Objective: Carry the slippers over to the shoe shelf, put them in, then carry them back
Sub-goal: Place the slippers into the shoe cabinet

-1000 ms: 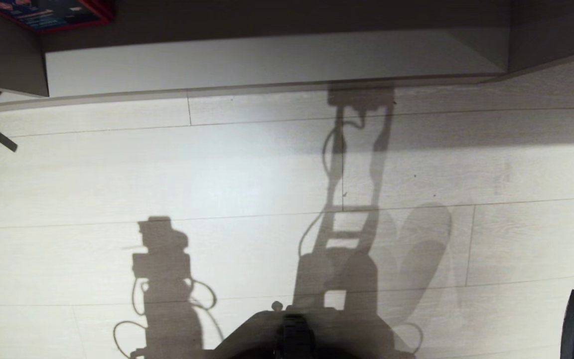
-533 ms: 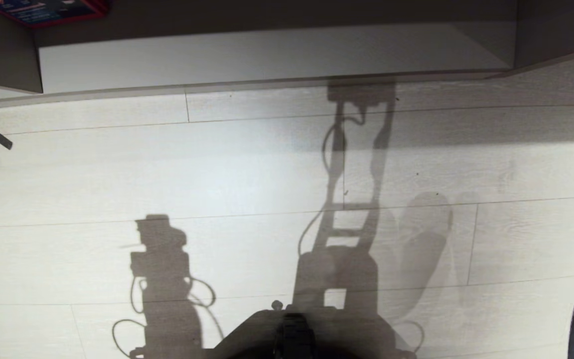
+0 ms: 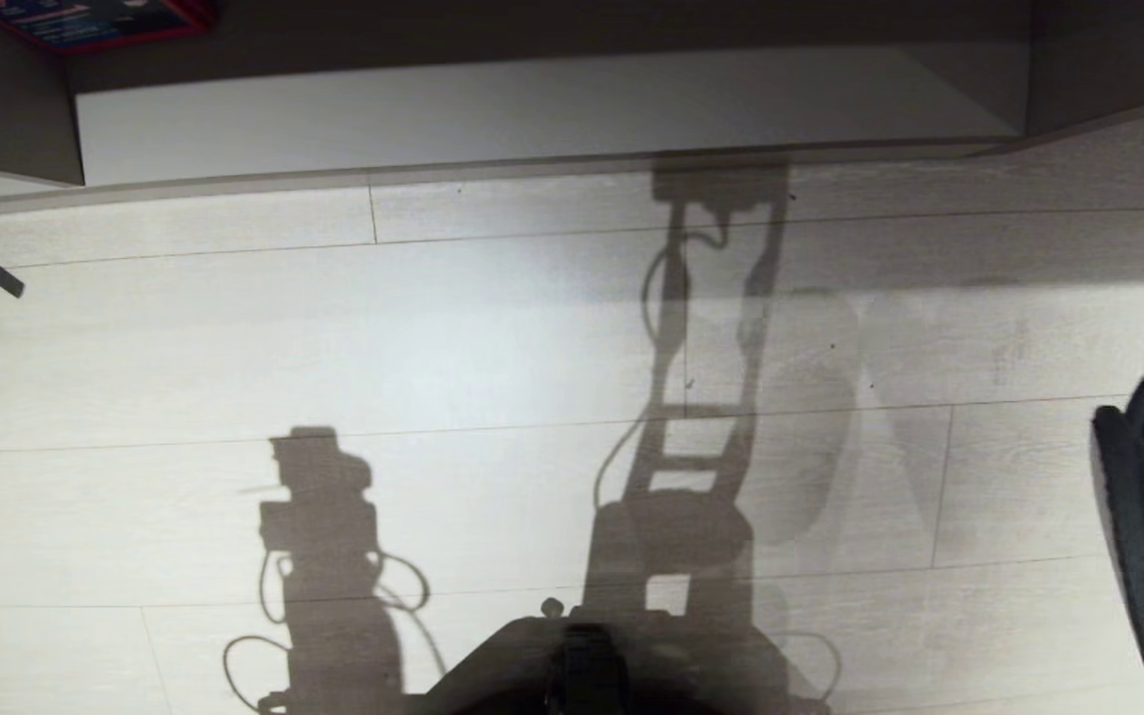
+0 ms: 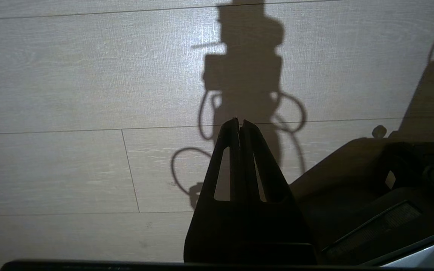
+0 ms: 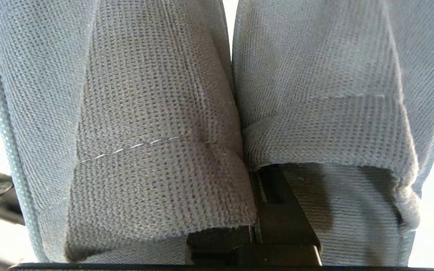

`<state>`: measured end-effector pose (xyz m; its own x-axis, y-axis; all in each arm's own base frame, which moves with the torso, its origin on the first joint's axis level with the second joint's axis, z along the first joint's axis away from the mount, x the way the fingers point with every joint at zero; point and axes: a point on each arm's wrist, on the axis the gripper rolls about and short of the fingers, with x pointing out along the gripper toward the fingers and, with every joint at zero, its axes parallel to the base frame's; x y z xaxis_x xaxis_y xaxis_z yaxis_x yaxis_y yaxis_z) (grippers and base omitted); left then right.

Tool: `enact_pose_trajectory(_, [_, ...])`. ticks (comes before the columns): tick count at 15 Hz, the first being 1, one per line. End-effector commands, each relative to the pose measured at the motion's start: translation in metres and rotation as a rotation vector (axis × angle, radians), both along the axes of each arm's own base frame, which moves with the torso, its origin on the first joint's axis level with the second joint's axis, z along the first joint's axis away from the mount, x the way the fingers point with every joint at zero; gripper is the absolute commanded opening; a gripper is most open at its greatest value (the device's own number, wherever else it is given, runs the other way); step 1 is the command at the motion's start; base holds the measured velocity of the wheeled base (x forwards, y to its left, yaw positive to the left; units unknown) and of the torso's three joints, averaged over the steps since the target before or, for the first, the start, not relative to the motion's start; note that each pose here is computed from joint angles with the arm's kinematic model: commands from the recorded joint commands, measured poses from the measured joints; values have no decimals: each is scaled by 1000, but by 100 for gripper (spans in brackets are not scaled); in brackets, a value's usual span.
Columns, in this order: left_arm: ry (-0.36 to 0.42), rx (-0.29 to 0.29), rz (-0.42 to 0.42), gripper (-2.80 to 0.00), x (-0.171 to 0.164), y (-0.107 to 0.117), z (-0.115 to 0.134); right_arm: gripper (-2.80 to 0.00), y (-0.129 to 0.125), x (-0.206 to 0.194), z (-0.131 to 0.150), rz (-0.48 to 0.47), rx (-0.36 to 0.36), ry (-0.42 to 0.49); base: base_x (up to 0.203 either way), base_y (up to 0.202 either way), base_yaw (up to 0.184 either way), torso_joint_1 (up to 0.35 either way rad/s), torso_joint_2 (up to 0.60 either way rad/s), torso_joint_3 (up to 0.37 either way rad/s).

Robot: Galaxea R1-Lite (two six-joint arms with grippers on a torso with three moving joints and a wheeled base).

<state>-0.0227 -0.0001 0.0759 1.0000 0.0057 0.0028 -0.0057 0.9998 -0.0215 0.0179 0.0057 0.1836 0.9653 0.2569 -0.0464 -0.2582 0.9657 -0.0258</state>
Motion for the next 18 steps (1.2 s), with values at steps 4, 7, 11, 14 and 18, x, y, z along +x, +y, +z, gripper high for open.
enact_pose_trajectory(4, [-2,0,0,-280,0,0,0,-280,9,116,31,225,-83,118,0,0,0,0,0,0])
enact_pose_trajectory(7, [-1,0,0,-280,0,0,0,-280,26,157,76,271,-118,-84,0,0,0,0,0,0])
enact_pose_trajectory(11, [0,7,0,-280,0,0,0,-280,56,191,97,149,-76,-216,0,0,0,0,0,0])
enact_pose_trajectory(14, [-1,6,0,-280,0,0,0,-280,68,205,107,-2,0,-294,0,0,0,0,0,0])
enact_pose_trajectory(18, [-2,6,0,-280,0,0,0,-280,66,215,114,-56,75,-377,0,0,0,0,0,0])
